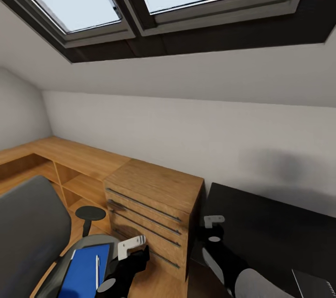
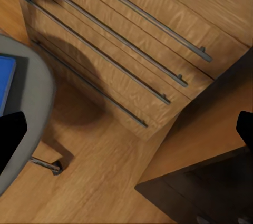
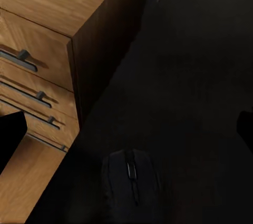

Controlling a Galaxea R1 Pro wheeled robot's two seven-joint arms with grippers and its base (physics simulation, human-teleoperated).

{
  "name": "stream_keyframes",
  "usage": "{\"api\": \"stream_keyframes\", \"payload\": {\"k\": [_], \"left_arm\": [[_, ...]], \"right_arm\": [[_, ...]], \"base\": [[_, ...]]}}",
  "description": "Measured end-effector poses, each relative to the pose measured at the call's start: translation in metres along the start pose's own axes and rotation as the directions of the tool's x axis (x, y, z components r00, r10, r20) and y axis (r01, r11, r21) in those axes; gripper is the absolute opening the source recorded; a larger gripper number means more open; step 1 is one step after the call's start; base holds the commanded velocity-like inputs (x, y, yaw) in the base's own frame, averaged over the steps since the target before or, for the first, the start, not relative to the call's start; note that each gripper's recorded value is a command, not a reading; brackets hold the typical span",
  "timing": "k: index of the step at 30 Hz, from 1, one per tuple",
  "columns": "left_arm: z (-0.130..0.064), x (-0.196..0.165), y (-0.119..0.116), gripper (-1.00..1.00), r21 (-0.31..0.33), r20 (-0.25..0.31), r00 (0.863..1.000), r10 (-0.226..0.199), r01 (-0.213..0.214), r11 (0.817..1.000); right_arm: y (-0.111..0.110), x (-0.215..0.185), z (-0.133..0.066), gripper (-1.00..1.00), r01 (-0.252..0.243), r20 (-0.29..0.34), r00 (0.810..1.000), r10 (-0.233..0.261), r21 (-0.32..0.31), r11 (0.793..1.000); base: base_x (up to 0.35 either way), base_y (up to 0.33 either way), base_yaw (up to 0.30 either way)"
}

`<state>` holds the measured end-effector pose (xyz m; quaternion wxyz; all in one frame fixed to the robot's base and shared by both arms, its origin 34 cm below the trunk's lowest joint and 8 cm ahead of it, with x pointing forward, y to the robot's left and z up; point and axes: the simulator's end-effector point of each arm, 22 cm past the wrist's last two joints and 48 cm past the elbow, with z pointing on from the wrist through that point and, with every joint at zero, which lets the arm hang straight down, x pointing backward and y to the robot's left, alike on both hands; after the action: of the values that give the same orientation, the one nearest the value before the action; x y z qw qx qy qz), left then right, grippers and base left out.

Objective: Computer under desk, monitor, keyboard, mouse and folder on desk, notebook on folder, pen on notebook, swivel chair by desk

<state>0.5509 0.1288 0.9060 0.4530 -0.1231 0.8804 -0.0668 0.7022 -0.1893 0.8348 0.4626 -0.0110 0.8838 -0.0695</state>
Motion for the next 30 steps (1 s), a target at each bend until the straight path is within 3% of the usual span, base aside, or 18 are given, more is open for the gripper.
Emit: {"api": "stream_keyframes", "payload": {"k": [17,28,30], "left_arm": [[0.014,0.014,0.004,1.00,0.002,0.003,1.000,-0.001,0.001,1.000],[0.024,0.025,0.007,1.00,0.002,0.002,1.000,-0.001,0.001,1.000],[0.026,0.027,0.008,1.00,0.002,0.002,1.000,-0.001,0.001,1.000]], "right_arm": [[-0.003,0.019,0.019,1.00,0.010,-0.022,1.000,-0.011,-0.015,1.000],[-0.004,0.045,0.028,1.00,-0.003,-0.095,0.995,0.003,-0.009,1.000],[-0.005,0.054,0.030,1.00,-0.033,-0.128,0.991,0.032,-0.009,0.999]], "base": [[0.000,0.000,0.000],[0.000,0.000,0.000],[0.000,0.000,0.000]]}}
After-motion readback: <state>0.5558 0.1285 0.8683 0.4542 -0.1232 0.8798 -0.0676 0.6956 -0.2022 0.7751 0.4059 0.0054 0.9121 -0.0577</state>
